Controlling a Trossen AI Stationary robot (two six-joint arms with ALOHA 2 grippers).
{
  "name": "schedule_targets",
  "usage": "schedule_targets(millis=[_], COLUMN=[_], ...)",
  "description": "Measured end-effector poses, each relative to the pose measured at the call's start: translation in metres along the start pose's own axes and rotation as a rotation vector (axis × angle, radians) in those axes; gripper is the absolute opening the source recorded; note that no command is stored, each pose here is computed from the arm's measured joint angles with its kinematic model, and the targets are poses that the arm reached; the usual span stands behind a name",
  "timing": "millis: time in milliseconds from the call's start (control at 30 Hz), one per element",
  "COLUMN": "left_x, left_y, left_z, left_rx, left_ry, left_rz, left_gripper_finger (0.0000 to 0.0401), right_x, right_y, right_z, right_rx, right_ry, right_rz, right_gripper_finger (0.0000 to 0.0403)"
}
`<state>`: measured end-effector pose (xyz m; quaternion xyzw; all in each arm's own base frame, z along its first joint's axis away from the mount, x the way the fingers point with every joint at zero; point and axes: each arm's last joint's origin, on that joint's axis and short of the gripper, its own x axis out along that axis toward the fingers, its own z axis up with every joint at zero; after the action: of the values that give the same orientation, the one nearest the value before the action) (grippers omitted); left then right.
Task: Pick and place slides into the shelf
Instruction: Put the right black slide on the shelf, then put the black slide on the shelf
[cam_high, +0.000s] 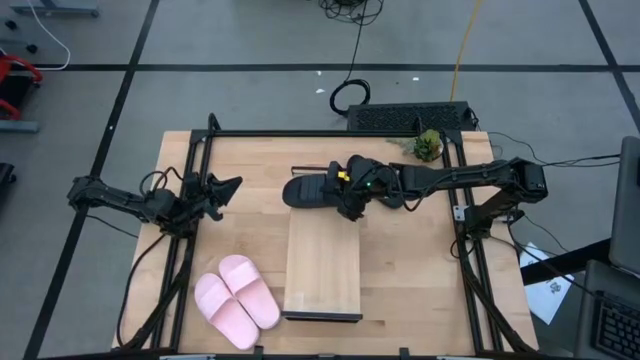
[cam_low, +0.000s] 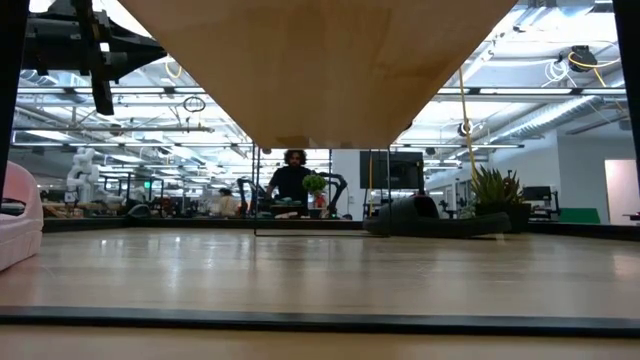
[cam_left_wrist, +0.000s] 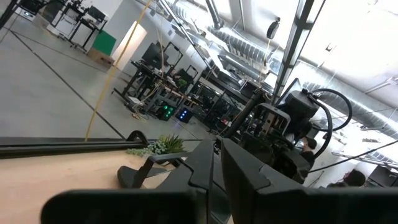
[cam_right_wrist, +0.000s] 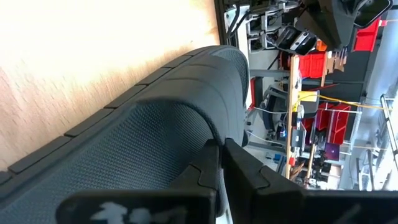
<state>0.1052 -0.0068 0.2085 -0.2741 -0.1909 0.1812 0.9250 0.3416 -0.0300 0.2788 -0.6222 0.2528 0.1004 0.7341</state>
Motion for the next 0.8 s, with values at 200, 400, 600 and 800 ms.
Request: schedule_targets(millis=[200,400,600,800], left_x=[0.0000,0.0000,0.0000,0.0000], left_y=[0.0000,0.0000,0.0000,0.0000], left_z=[0.0000,0.0000,0.0000,0.0000], left_rx=[0.000,0.002,0.002,0.002], left_ry=[0.000,0.000,0.000,0.000], left_rz=[0.000,0.000,0.000,0.000], left_gripper_finger=[0.0033,0.0033,0.0033,0.0033], right_x=[0.0000,0.0001,0.0001,0.0001], right_y=[0.0000,0.0001,0.0002,-0.0005], right_z=[0.0000,0.0000,-0.0002,-0.0001], right_rx=[0.001,0.002,0.027,0.019], right_ry=[0.000,0.001,0.007,0.007], right_rz=[0.000,0.001,0.001,-0.006], right_gripper_finger=[0.0004,0.0018,0.0068,0.0097])
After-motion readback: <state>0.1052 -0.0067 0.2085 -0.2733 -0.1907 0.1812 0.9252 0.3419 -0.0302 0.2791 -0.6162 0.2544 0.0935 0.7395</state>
